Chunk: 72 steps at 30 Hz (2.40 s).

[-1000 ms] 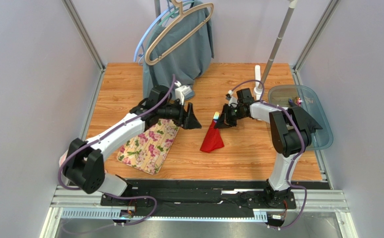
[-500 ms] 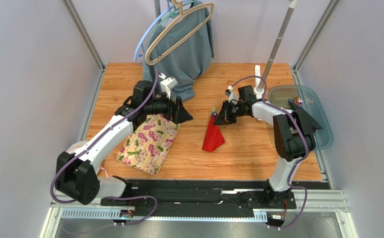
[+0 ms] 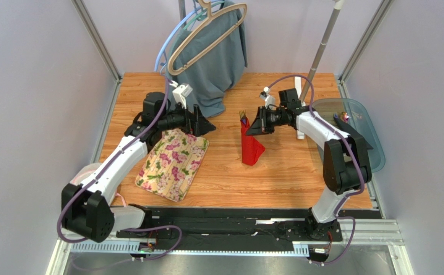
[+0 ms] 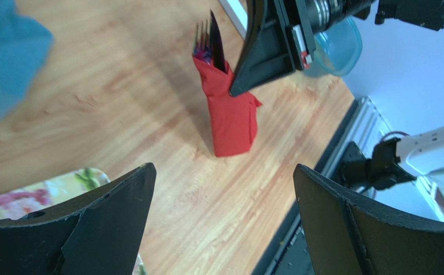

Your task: Place the utensils on the paper napkin and roll it up

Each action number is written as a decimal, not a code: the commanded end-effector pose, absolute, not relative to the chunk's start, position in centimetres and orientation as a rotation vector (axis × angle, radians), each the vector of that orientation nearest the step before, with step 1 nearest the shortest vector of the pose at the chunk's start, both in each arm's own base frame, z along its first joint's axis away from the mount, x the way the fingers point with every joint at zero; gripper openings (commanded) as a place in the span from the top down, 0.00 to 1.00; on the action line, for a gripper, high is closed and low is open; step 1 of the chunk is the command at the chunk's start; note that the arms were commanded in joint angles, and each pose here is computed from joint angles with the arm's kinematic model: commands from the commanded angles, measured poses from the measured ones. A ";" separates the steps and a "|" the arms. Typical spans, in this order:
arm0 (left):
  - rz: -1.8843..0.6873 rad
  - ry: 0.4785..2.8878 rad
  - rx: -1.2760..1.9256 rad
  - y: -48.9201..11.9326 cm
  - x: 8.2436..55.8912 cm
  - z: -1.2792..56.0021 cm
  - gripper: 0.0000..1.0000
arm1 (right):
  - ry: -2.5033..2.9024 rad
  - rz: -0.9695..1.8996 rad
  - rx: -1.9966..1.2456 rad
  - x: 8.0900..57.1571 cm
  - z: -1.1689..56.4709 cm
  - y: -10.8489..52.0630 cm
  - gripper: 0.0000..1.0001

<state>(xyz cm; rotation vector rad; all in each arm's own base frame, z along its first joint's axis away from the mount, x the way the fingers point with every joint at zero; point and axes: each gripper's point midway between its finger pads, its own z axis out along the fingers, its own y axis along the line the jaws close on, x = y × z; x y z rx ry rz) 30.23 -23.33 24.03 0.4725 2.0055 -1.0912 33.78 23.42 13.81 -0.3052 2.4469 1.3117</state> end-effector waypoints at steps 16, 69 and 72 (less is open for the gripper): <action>-1.218 1.592 0.841 -22.6 23.0 30.1 0.01 | 1.951 1.345 -0.931 25.2 30.6 26.4 1.00; -1.479 1.059 1.225 -29.5 11.4 36.4 0.51 | 1.538 1.321 -1.378 12.6 38.5 30.3 1.00; -1.492 1.055 1.232 -29.7 11.1 36.4 0.57 | 1.528 1.312 -1.374 12.7 38.8 30.3 1.00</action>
